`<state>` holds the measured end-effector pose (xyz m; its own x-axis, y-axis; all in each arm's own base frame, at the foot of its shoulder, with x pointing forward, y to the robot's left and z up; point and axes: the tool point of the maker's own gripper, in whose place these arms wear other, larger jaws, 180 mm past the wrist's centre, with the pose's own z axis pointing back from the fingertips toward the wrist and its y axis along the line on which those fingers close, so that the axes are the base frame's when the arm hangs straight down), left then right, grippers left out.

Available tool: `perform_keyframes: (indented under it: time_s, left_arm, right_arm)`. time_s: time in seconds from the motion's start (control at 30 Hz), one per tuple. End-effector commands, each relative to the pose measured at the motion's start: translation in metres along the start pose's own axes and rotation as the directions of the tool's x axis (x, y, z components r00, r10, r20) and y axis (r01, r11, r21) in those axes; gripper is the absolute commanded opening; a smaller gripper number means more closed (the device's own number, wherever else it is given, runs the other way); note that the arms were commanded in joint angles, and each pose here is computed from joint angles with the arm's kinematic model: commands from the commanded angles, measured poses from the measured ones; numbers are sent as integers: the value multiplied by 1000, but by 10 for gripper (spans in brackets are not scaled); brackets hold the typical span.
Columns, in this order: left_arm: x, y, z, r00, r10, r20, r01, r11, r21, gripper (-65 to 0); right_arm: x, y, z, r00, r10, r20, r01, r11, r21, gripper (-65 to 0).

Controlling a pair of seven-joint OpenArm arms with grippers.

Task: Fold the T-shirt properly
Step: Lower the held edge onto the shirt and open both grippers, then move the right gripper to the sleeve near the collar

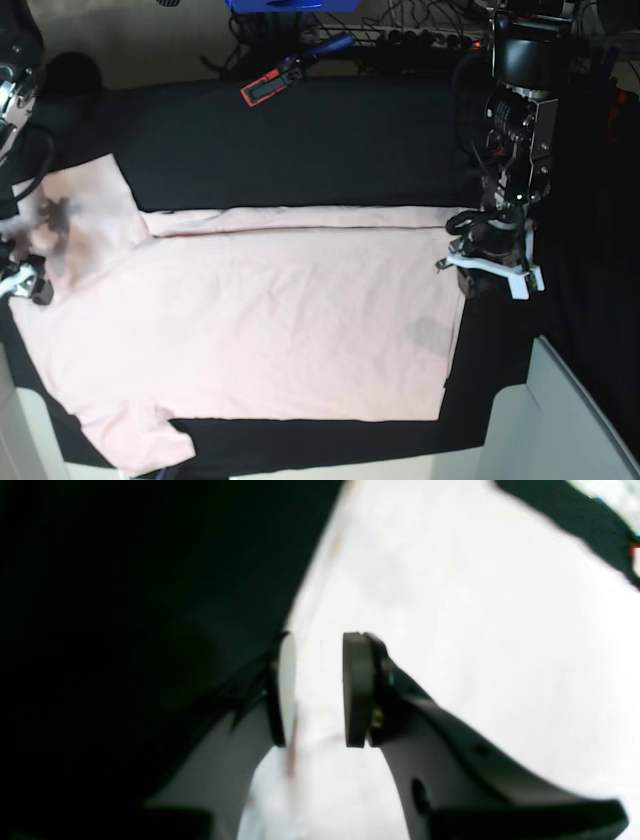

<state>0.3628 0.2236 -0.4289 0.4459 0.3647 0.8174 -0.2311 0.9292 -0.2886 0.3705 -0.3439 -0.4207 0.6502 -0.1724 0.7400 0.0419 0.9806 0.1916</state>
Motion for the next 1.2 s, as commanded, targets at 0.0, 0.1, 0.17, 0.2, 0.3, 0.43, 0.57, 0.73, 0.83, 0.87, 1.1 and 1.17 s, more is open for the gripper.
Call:
perform_keyframes:
  time_s: [0.0, 0.1, 0.17, 0.2, 0.3, 0.43, 0.57, 0.73, 0.83, 0.87, 1.1, 1.17]
  left_arm:
    - [25, -1, -2, 998, -11, 66, 12, 1000, -11, -485]
    - [36, -6, -6, 996, -7, 86, 9, 1000, -19, -485]
    - [41, -9, -6, 995, -6, 98, 9, 1000, -26, -487]
    - [43, -11, -5, 995, -7, 104, 10, 999, -32, -489]
    - [39, -18, 5, 994, -21, 107, 27, 998, -55, -492]
    - [15, -8, 23, 997, -36, 71, 40, 998, -44, -499]
    - [-11, 9, 37, 998, -52, 18, 53, 998, -18, -650]
    - [-38, 25, 52, 997, -67, -41, 67, 998, 7, -650]
    - [-50, 31, 59, 995, -68, -67, 70, 997, 15, -650]
    - [-53, 33, 60, 995, -70, -74, 72, 997, 18, -650]
    - [-58, 48, 69, 990, -101, -99, 105, 994, 35, -650]
    - [-55, 53, 71, 988, -119, -99, 123, 992, 37, -650]
  right_arm:
    - [29, -8, 9, 997, 22, 79, -21, 1000, -13, -251]
    - [18, -7, 12, 997, 36, 66, -35, 999, -17, -251]
    - [11, -8, 17, 997, 51, 60, -50, 998, -25, -251]
    - [9, -9, 21, 996, 69, 59, -68, 997, -32, -251]
    - [4, -1, 28, 992, 105, 70, -102, 994, -36, -251]
    - [0, -17, 53, 995, 56, 86, -46, 993, -111, -244]
    - [-16, -38, 68, 999, -11, 35, 17, 986, -165, -242]
    - [-52, -44, 66, 994, -112, -12, 109, 980, -166, -242]
    - [-71, -40, 60, 988, -150, -47, 142, 978, -152, -242]
    - [-74, -40, 59, 986, -158, -52, 148, 977, -150, -242]
    - [-82, -41, 61, 979, -200, -41, 192, 969, -157, -242]
    - [-82, -42, 61, 980, -197, -43, 188, 969, -159, -242]
